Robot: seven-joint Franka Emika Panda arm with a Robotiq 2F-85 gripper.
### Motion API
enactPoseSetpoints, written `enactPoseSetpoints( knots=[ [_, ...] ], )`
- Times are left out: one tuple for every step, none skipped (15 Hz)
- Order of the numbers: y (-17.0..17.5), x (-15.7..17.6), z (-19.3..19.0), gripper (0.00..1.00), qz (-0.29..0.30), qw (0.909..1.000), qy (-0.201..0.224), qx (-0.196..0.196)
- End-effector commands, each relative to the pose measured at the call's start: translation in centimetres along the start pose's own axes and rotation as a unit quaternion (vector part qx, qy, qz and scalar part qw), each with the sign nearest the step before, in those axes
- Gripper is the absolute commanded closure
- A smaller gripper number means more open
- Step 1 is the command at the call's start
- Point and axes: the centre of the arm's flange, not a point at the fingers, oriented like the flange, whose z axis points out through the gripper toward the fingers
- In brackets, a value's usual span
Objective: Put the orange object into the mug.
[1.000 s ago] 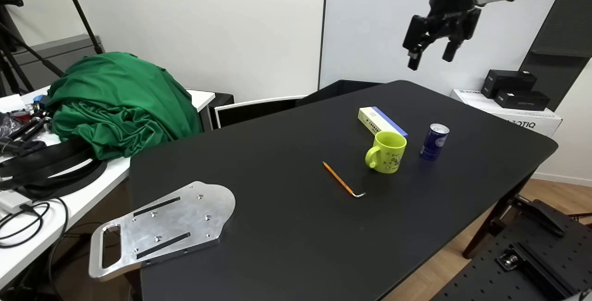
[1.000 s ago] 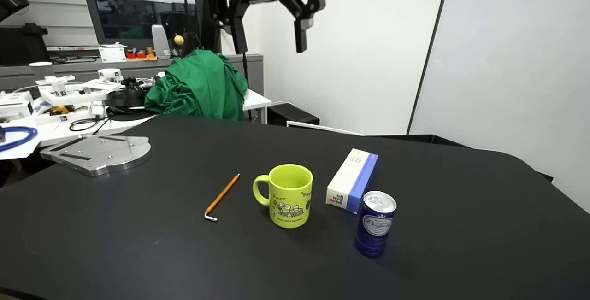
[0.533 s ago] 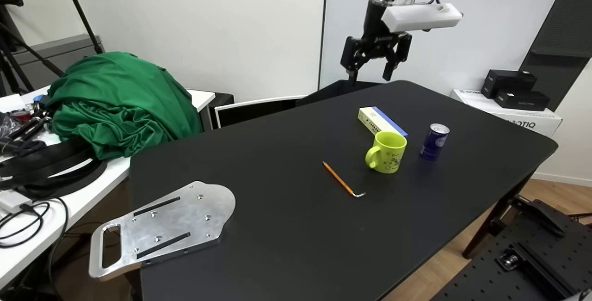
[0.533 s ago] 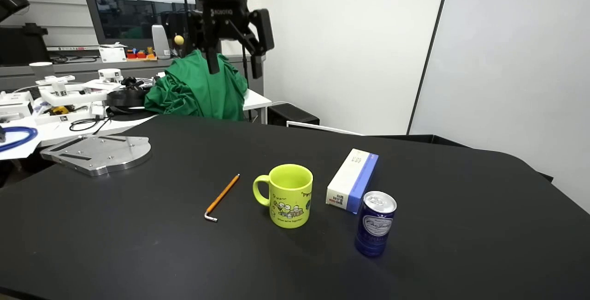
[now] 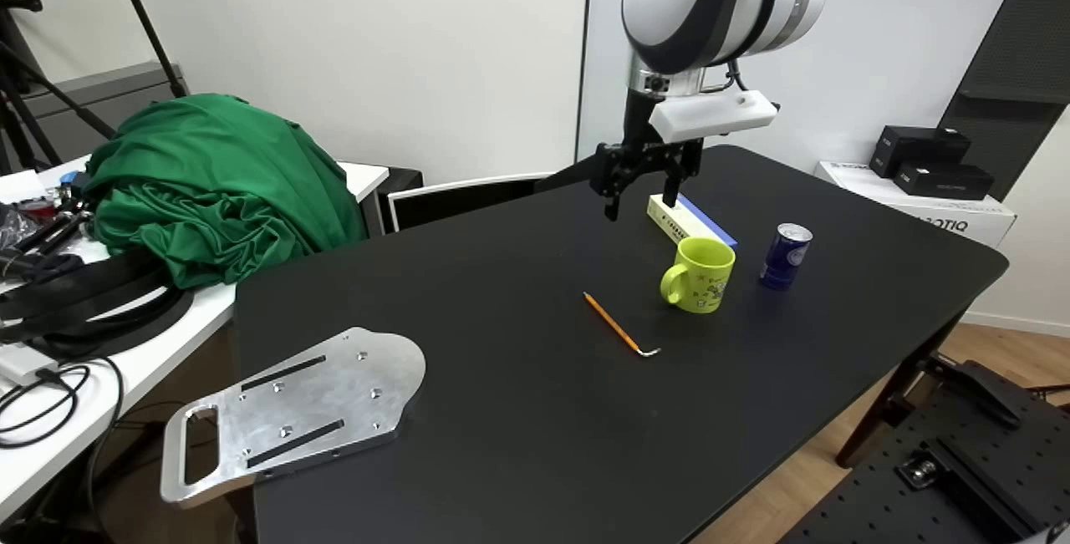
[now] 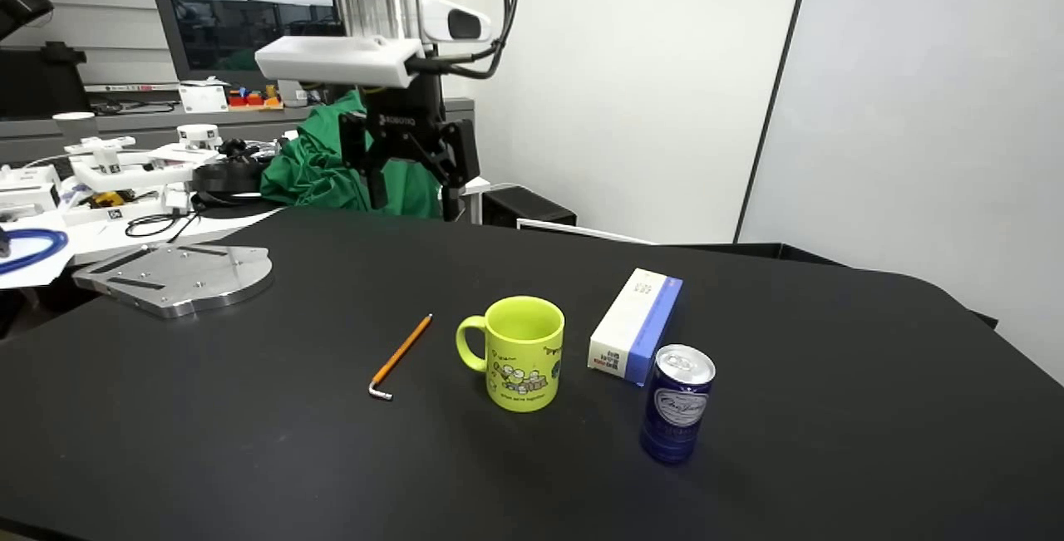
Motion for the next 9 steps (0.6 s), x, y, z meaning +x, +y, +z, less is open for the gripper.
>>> enactPoseSetpoints(
  knots=[
    [-0.1,0.4,0.0,0.00,0.004,1.0000,-0.001,-0.003],
    [-0.2,0.6,1.1,0.00,0.006,0.9999,-0.007,-0.009],
    [-0.2,0.5,3.2,0.00,0.011,0.9995,-0.024,-0.018],
    [-0.2,0.2,4.6,0.00,0.014,0.9988,-0.042,-0.021],
    [-0.1,-0.3,6.4,0.00,0.017,0.9978,-0.058,-0.026],
    [-0.2,-0.7,8.0,0.00,0.020,0.9968,-0.070,-0.031],
    [-0.1,-1.0,9.3,0.00,0.021,0.9957,-0.083,-0.035],
    [-0.1,-1.3,10.6,0.00,0.022,0.9946,-0.094,-0.038],
    [-0.2,-1.7,11.7,0.00,0.022,0.9936,-0.104,-0.039]
  ],
)
